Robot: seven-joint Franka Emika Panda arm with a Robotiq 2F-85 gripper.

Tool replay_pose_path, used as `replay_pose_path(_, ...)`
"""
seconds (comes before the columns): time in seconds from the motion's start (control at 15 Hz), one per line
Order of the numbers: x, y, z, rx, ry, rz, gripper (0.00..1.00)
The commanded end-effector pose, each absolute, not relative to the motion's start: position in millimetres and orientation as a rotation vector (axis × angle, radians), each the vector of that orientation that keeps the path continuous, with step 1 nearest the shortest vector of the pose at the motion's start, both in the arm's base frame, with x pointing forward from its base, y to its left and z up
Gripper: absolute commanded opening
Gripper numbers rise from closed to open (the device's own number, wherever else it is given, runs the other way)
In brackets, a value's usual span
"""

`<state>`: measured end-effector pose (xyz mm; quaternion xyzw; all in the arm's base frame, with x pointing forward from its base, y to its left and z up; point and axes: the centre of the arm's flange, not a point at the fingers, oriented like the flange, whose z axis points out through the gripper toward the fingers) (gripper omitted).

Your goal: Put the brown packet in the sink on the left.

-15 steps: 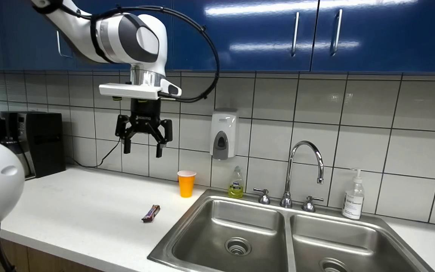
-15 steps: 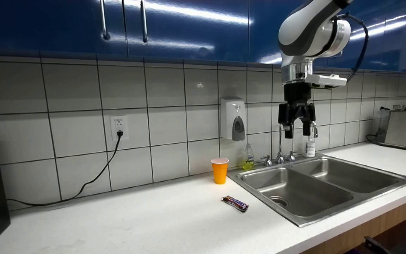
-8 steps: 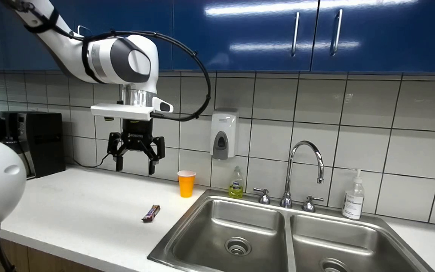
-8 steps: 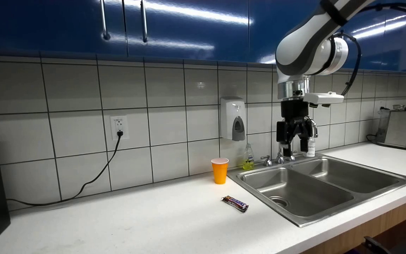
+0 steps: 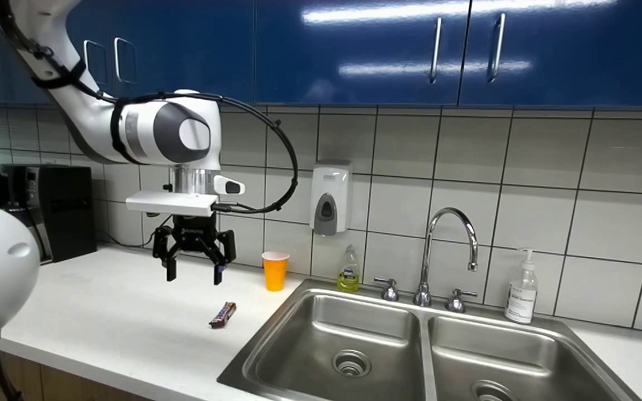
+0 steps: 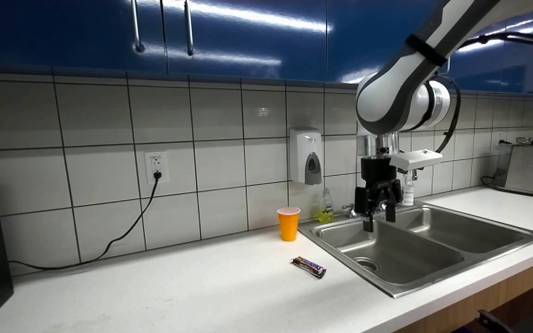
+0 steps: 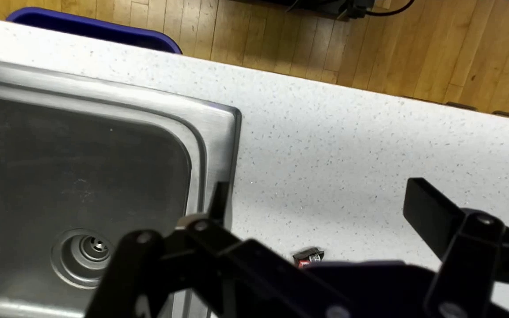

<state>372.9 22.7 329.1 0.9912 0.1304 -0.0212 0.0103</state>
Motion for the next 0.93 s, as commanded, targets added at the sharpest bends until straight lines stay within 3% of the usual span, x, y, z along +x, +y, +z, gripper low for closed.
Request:
replay_pose_path(0.0, 389.9, 45.2, 307.1, 3.066, 0.412, -0.025, 1.0)
replay_pose_path(0.87, 471.5, 86.2, 249.3, 3.054, 0.425, 0.009, 1.0)
